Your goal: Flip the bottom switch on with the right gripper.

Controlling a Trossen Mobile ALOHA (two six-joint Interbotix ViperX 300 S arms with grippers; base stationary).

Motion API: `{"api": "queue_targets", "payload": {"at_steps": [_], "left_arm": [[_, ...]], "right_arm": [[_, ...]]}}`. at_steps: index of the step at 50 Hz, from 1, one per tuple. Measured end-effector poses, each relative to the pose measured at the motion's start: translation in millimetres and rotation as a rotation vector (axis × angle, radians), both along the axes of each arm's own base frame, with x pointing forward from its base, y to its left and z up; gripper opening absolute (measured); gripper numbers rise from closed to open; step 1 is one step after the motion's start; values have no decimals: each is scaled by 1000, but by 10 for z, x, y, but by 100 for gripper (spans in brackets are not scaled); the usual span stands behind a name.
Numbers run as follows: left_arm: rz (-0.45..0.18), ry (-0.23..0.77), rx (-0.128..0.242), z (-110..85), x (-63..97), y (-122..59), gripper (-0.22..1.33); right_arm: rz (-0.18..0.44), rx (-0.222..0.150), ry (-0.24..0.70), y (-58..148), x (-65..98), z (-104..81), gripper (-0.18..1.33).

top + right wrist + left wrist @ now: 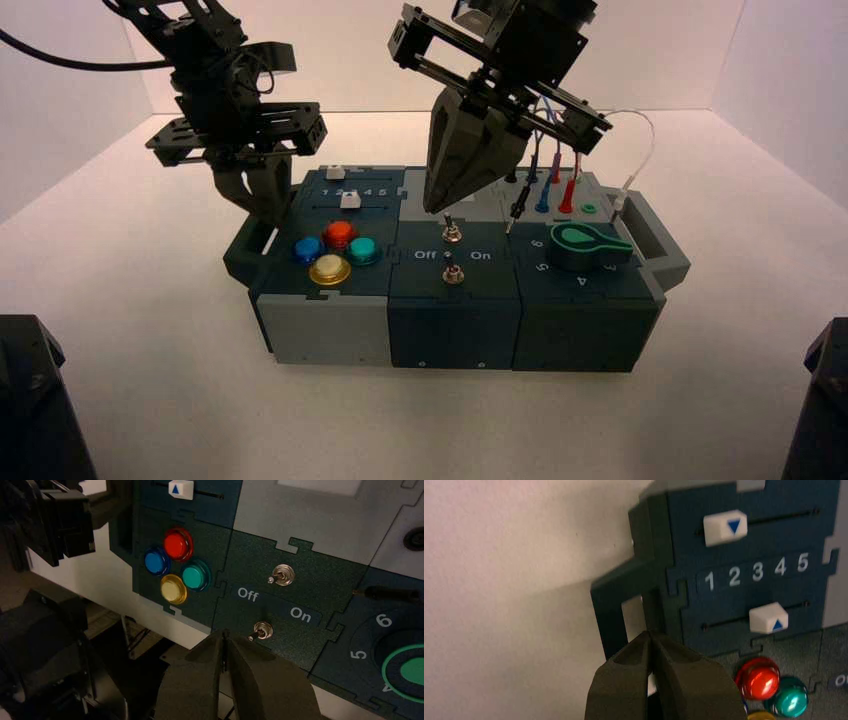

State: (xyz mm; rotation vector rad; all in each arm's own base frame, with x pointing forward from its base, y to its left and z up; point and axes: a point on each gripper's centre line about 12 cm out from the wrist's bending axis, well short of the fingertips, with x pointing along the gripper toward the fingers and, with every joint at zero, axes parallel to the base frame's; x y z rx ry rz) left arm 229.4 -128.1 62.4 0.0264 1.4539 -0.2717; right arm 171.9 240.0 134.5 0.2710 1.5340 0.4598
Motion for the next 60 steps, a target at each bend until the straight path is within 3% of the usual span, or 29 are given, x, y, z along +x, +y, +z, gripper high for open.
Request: {"api": "queue_targets", "payload": {"at_steps": [19,37,49,60], "left_arm": [[-7,-3,6,-20,21,-3,-17],[-10,-3,7,-23,27,-10,-17],[-10,-3,7,-23,27,-10,-17],[-10,-3,7,-23,27,-10,-17]], "right_arm": [[-66,-6,41,32,-45,-6,-14],[-52,-29,77,137,-209,-70,-14],[-60,-58,82,109,-230,-151,-14],[-58,-109,72,70,-214,-233,-14]]}}
